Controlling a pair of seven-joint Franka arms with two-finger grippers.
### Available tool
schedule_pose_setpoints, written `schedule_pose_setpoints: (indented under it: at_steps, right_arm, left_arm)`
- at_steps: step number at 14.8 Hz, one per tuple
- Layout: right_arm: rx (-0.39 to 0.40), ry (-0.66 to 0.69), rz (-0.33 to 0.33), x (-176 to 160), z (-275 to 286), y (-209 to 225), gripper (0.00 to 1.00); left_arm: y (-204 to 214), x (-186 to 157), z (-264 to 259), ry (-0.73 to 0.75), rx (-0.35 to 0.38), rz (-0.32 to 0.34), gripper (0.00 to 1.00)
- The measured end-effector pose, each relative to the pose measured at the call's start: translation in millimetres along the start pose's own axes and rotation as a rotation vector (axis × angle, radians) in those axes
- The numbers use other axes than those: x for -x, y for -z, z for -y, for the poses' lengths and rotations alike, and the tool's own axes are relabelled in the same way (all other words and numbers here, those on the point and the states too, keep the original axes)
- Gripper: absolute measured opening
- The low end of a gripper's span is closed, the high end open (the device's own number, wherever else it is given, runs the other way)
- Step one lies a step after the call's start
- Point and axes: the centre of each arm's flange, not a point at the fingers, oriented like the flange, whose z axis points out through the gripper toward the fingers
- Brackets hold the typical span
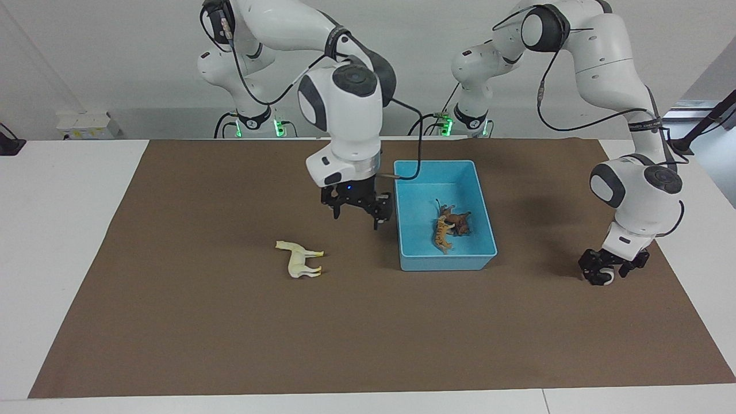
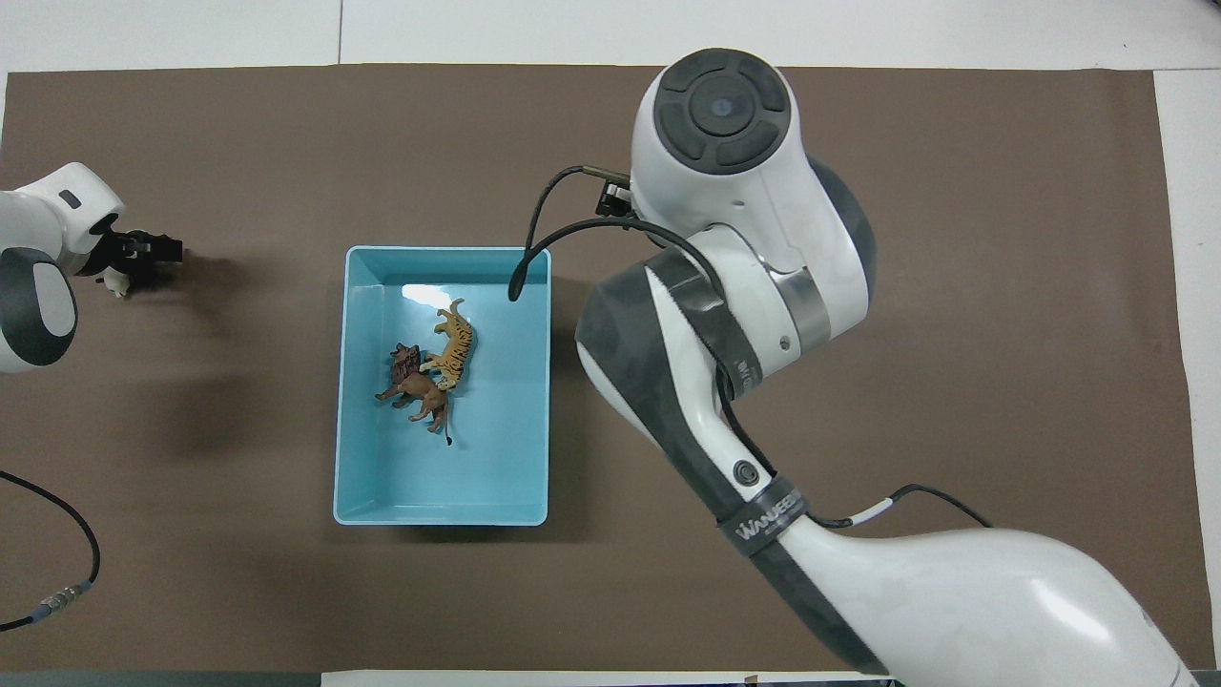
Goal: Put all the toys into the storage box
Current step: 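Grasp the cow with the left gripper while the right gripper reaches the palomino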
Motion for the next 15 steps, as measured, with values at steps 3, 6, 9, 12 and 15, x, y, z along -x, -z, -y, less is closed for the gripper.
schedule_pose_setpoints:
  at_steps: [3,6,9,12,15]
  right_arm:
    - [-0.001,0.013,-0.009,-21.1,-51.3,-62.0,1.00]
    - [0.032,0.030,-0.014,-22.0,-85.5,-102.2,1.00]
    - [0.033,0.087,-0.023,-15.3,-96.2,-127.9,1.00]
    - [0.031,0.144,-0.028,-11.6,-108.9,-149.0,1.00]
    - [0.044,0.180,-0.037,-11.5,-119.1,-160.3,1.00]
  left_arm:
    - [-2.9,3.6,-1.9,-0.001,0.002,0.002,0.92]
    - [-0.5,2.7,-3.0,-0.003,0.002,-0.001,0.57]
    - [6.1,-1.7,0.6,0.003,0.003,0.013,0.48]
    - [39.3,-26.9,-3.1,0.060,0.020,0.052,0.48]
    - [90.4,-46.4,-28.4,0.150,0.069,0.097,0.47]
